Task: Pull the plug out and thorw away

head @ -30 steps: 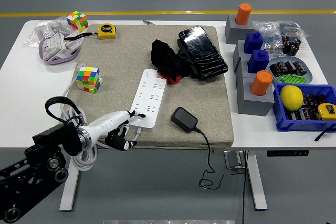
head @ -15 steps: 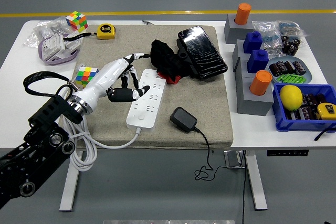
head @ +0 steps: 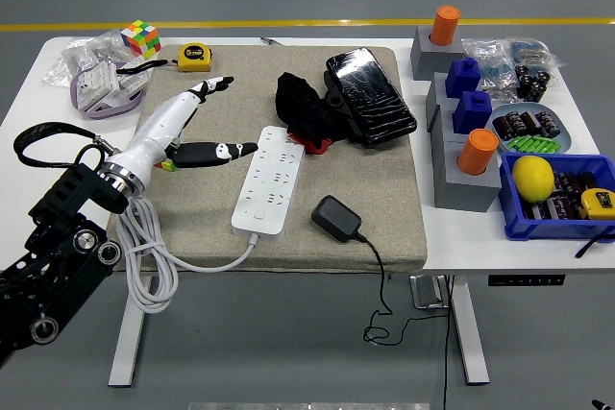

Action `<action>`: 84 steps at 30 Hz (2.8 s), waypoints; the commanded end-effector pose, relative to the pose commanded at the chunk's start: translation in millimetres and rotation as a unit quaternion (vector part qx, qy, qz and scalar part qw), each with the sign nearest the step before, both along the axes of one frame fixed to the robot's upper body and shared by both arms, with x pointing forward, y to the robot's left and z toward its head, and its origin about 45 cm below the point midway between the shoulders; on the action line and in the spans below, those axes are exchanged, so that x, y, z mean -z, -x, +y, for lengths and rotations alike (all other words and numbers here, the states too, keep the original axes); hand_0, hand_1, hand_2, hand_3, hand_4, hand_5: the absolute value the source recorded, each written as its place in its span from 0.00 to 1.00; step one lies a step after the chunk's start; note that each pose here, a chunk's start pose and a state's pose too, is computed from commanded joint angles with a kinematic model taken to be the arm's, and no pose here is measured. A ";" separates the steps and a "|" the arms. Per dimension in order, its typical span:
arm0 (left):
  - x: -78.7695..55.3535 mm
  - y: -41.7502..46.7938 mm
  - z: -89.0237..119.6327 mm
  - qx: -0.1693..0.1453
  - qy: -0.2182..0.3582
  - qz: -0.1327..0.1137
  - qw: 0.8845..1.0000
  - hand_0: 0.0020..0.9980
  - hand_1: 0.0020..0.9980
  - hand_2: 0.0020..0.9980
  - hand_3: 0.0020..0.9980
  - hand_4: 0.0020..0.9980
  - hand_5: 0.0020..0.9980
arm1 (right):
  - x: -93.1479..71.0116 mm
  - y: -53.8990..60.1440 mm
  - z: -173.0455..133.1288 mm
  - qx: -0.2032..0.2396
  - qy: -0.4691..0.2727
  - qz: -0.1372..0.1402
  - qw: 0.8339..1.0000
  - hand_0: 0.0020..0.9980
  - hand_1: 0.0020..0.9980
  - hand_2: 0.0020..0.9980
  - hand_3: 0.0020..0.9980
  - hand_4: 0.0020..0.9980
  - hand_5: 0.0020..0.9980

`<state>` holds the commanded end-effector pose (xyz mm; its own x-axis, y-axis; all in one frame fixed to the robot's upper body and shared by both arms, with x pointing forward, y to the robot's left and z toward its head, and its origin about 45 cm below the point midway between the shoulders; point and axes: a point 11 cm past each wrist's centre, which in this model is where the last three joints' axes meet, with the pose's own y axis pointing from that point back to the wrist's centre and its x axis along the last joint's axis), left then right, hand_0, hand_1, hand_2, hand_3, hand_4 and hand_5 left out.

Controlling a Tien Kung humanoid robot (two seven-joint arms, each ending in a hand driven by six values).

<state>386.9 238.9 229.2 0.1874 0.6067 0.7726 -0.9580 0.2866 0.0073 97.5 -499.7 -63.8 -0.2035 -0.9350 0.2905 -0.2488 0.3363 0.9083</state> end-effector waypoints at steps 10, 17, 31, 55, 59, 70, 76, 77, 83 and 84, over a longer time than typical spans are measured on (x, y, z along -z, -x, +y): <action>4.7 3.0 2.3 -0.001 -0.001 0.011 1.000 0.86 0.90 0.90 0.96 1.00 0.54 | 1.9 11.3 -1.1 -0.001 0.002 0.012 1.000 0.54 0.62 0.67 0.59 0.98 0.53; 7.1 4.8 4.9 -0.004 -0.004 0.018 1.000 0.85 0.90 0.90 0.96 1.00 0.54 | 1.9 9.9 -0.2 0.000 0.001 0.010 1.000 0.54 0.62 0.67 0.59 0.98 0.52; 10.8 10.8 7.7 -0.007 0.006 0.015 1.000 0.83 0.87 0.88 0.95 0.99 0.52 | 4.7 16.3 2.6 0.007 -0.002 0.013 1.000 0.54 0.62 0.67 0.59 0.98 0.53; -1.2 5.7 6.9 -0.001 0.005 -0.002 1.000 0.82 0.85 0.88 0.94 0.98 0.50 | 2.0 10.3 -0.1 0.008 0.000 0.006 1.000 0.54 0.62 0.67 0.59 0.98 0.53; -0.7 6.1 6.8 -0.001 0.006 -0.001 1.000 0.82 0.85 0.88 0.94 0.98 0.50 | 2.5 10.6 0.7 0.008 -0.001 0.006 1.000 0.54 0.62 0.67 0.59 0.98 0.53; -2.1 6.2 4.8 0.002 0.012 0.001 1.000 0.81 0.85 0.88 0.94 0.97 0.47 | 1.4 8.7 -0.7 0.009 0.000 0.004 1.000 0.54 0.62 0.67 0.59 0.98 0.53; -0.3 7.0 6.3 -0.002 0.009 0.001 1.000 0.80 0.85 0.88 0.93 0.96 0.46 | 1.7 9.6 -0.3 0.009 -0.001 0.004 1.000 0.54 0.62 0.67 0.59 0.98 0.53; -0.2 7.0 6.4 -0.002 0.009 0.001 1.000 0.80 0.85 0.88 0.93 0.96 0.46 | 1.7 9.4 -0.4 0.009 -0.001 0.004 1.000 0.54 0.62 0.67 0.59 0.98 0.53; -0.6 6.8 5.4 -0.002 0.010 0.000 1.000 0.80 0.85 0.88 0.93 0.96 0.45 | 1.4 9.6 -1.0 0.010 -0.001 0.004 1.000 0.54 0.62 0.67 0.59 0.98 0.53; -0.9 6.7 5.5 -0.002 0.010 -0.001 1.000 0.81 0.86 0.88 0.93 0.96 0.45 | 1.2 9.4 -1.3 0.010 0.000 0.004 1.000 0.54 0.62 0.67 0.59 0.98 0.53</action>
<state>380.3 244.3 230.0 0.1846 0.6222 0.7608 -0.9590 0.2835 0.0008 88.1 -500.9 -65.0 -0.2195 -0.9311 0.2913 -0.2354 0.3403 0.9104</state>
